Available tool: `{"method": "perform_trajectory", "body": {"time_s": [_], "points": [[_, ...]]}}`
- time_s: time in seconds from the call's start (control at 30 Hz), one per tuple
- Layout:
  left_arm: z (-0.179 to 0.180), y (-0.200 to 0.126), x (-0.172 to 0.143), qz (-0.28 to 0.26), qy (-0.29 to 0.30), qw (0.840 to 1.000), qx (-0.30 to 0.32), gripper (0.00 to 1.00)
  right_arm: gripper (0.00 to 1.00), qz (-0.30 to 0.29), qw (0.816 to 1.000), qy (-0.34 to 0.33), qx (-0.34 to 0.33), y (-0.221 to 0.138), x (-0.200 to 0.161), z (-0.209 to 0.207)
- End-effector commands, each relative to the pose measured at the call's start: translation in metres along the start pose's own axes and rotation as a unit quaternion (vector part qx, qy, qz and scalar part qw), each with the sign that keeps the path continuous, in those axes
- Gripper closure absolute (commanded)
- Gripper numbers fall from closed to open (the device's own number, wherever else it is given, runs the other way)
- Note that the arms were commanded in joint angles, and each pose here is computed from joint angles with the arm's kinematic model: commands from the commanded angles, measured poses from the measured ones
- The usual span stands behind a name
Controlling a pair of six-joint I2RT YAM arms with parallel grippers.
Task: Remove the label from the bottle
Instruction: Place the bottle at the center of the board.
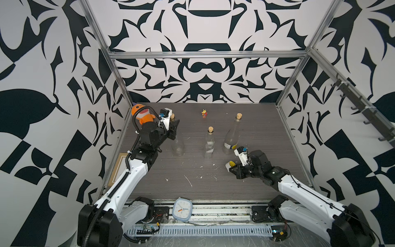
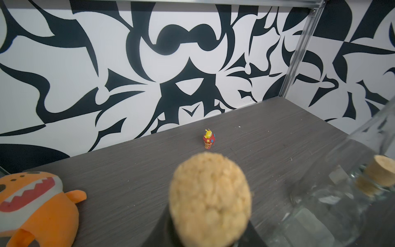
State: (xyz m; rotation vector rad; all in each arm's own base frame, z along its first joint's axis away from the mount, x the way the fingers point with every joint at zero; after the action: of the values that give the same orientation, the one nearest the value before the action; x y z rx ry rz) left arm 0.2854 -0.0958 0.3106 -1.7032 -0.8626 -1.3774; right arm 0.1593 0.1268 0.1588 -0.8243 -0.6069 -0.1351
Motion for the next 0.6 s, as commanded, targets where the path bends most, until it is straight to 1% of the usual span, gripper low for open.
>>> {"method": "perform_trajectory", "body": {"time_s": [0.0, 0.07, 0.17, 0.33, 0.47, 0.57], "points": [[0.011, 0.017, 0.006, -0.017, 0.009, 1.000, -0.005, 1.00, 1.00, -0.011, 1.000, 0.004, -0.003, -0.004, 0.001, 0.001], [0.014, 0.028, 0.011, -0.023, 0.014, 1.000, -0.009, 1.00, 1.00, -0.013, 1.000, -0.001, 0.004, -0.006, 0.003, 0.003], [0.022, 0.052, 0.010, -0.008, 0.018, 1.000, -0.007, 1.00, 1.00, -0.019, 1.000, -0.008, 0.014, -0.008, 0.005, 0.006], [0.039, 0.079, 0.009, -0.001, 0.013, 1.000, -0.007, 1.00, 1.00, -0.027, 0.998, -0.026, 0.044, -0.013, 0.009, 0.014], [0.048, 0.093, 0.011, 0.006, 0.008, 1.000, -0.012, 1.00, 1.00, -0.040, 0.997, -0.042, 0.052, -0.020, 0.010, 0.018], [0.049, 0.097, 0.012, 0.007, 0.005, 1.000, -0.017, 1.00, 1.00, -0.049, 0.997, -0.045, 0.041, -0.024, 0.011, 0.019]]}}
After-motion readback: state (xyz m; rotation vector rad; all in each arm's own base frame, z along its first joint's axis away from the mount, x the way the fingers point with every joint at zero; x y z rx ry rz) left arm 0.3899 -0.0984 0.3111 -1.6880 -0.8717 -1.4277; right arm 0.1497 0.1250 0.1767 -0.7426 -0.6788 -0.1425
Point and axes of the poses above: each gripper's point midway between its finger pads, its own y axis out along the fingers, its own z axis along the line the jaws close on, x = y × z, the point moved 10 cm from there along -y, back along the fingers, and after that the axes turned 6 degrees about -y, right-handed, at the moved point
